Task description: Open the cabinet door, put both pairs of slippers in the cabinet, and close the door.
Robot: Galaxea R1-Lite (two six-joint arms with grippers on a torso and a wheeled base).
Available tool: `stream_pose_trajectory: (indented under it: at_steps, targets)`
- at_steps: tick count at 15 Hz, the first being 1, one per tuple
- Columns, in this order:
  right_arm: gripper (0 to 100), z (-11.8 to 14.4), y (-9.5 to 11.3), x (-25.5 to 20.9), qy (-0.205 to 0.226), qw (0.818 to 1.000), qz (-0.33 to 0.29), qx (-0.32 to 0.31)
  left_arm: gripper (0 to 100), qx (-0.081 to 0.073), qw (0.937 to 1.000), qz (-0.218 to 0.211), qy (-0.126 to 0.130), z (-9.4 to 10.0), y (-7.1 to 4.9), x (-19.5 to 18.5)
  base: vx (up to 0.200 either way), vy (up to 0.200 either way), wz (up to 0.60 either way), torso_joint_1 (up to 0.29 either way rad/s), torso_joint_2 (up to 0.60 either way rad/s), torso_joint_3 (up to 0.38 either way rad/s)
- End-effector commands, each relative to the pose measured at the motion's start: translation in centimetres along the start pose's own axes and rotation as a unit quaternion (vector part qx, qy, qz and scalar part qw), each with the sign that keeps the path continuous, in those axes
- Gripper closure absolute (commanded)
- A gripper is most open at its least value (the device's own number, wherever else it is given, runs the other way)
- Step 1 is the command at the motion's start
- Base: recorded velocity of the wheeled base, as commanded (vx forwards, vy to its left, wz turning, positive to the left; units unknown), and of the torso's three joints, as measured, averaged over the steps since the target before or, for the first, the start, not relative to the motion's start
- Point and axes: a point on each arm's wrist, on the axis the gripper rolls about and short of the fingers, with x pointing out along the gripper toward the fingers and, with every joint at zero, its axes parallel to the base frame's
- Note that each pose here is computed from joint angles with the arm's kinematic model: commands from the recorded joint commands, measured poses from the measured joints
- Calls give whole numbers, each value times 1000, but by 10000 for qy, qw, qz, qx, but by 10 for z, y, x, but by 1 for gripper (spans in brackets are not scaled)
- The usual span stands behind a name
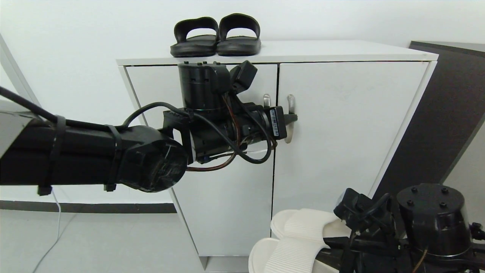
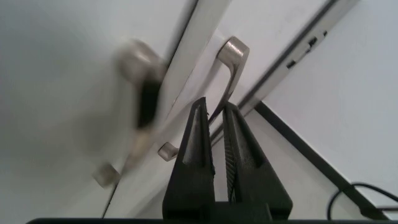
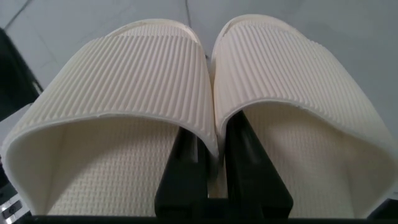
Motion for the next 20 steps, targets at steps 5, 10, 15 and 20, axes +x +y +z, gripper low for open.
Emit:
stream_pose_trajectory:
  at_steps: [5,10,15,20]
  targets:
    - [100,-16,7,-17,55,9957,786,-478,100,38,9992,-393,79,-17,-33,-32,0,0,0,0,0,0]
    - [100,-29,9,-20,131,9918,1055,-705,100,88,9989,-456,-75,-21,-36,-58,0,0,0,0,0,0]
    - [100,-30,9,-20,94,9907,1077,-824,100,26,9995,-41,-297,-12,-6,-60,0,0,0,0,0,0]
    - [100,-31,9,-19,115,9906,1087,-826,100,-191,9987,61,-458,-8,11,-39,0,0,0,0,0,0]
